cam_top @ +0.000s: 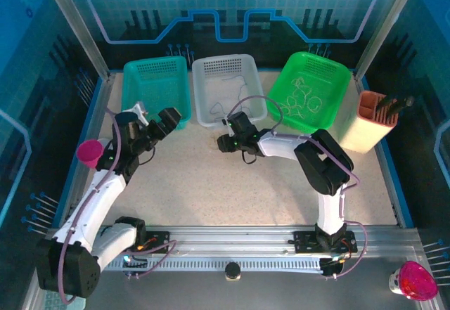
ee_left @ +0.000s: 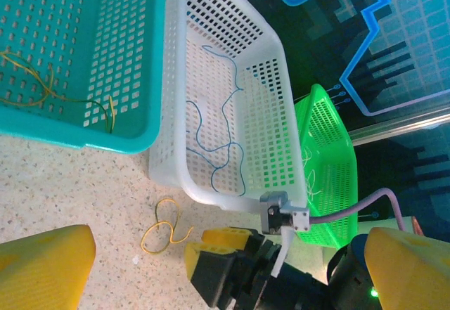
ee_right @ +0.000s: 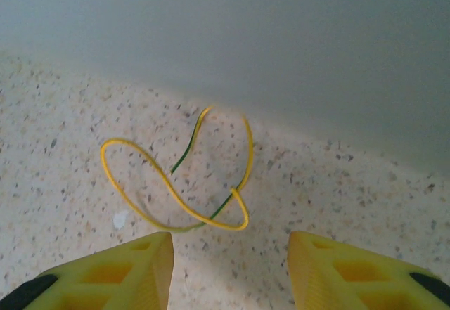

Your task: Untangle the cables

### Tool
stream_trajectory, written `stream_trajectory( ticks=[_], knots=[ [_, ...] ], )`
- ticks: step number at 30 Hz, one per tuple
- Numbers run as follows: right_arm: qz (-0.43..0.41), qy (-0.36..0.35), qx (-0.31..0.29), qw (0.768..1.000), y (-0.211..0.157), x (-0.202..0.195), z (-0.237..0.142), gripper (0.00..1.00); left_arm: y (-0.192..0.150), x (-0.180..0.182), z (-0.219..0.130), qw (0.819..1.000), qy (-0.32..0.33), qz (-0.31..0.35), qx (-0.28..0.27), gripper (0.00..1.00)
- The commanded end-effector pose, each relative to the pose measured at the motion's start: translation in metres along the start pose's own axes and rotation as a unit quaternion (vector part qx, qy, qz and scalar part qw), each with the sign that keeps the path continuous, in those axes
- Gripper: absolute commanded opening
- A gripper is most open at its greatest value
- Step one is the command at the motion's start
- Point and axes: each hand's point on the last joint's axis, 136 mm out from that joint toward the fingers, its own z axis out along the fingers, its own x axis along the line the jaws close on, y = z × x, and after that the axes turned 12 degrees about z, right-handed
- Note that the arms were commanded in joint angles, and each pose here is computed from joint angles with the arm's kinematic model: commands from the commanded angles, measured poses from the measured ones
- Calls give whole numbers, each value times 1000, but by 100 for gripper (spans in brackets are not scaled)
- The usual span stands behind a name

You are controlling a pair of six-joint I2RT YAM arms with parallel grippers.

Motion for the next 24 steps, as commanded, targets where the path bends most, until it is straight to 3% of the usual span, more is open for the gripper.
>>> stream_trajectory(
  ticks=[1,8,15,24],
  knots=[
    [24,-8,-29,999,16,-1,8,46,-3,0,0,1000,4,-3,-2,99],
    [31,-16,-27,999,13,-7,19,33,-6,-2,3,1000,2,-1,1,99],
    [25,-19,-23,999,2,-14,12,0,-4,-6,1,1000,-1,2,-4,99],
    [15,4,-47,999,11,-5,-23,0,-2,-8,-2,1000,-2,6,-8,99]
  ],
)
